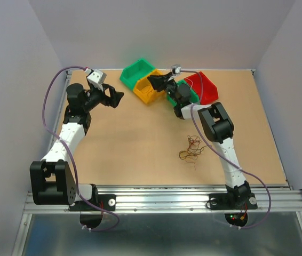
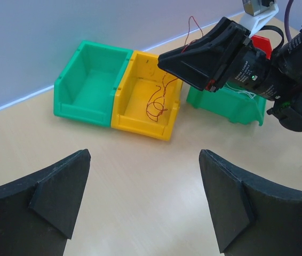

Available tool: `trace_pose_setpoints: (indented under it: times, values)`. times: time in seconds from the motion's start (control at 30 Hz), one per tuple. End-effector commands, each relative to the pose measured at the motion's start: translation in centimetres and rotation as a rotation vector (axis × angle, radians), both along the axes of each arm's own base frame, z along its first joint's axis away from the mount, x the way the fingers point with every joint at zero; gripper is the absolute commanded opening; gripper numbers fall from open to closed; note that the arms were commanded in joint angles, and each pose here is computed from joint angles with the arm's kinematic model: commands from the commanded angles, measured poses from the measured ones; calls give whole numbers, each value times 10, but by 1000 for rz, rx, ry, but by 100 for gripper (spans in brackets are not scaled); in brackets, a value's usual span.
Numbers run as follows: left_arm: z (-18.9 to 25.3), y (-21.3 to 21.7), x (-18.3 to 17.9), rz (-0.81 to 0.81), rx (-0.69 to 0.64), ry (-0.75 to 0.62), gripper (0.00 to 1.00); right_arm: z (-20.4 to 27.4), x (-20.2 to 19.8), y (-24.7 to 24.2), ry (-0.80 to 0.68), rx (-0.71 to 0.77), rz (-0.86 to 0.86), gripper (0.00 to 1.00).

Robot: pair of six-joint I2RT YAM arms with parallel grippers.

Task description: Untangle the cables

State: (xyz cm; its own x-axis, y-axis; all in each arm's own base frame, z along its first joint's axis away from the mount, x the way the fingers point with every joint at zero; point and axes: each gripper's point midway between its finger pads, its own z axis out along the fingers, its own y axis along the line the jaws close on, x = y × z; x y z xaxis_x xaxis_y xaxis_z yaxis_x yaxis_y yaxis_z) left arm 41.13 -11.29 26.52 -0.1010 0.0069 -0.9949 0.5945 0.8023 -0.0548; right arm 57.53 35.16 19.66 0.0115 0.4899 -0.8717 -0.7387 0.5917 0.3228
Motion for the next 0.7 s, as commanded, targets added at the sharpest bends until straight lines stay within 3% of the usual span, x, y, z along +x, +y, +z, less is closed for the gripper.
trace_pose_setpoints:
  times: [0.0, 0.23, 0.43, 0.67]
  values:
    - [21, 0, -4, -11, 1, -77, 95, 39, 0, -2, -69, 66, -53, 31]
    - [21, 0, -4, -14, 2, -76, 95, 18, 29, 11, 55, 30, -159, 31]
    - [21, -1, -5, -17, 6, -76, 95, -13, 40, 11, 281, 12, -234, 31]
    - [22, -2, -6, -23, 3, -69, 95, -44, 39, 2, 517, 1, -302, 40]
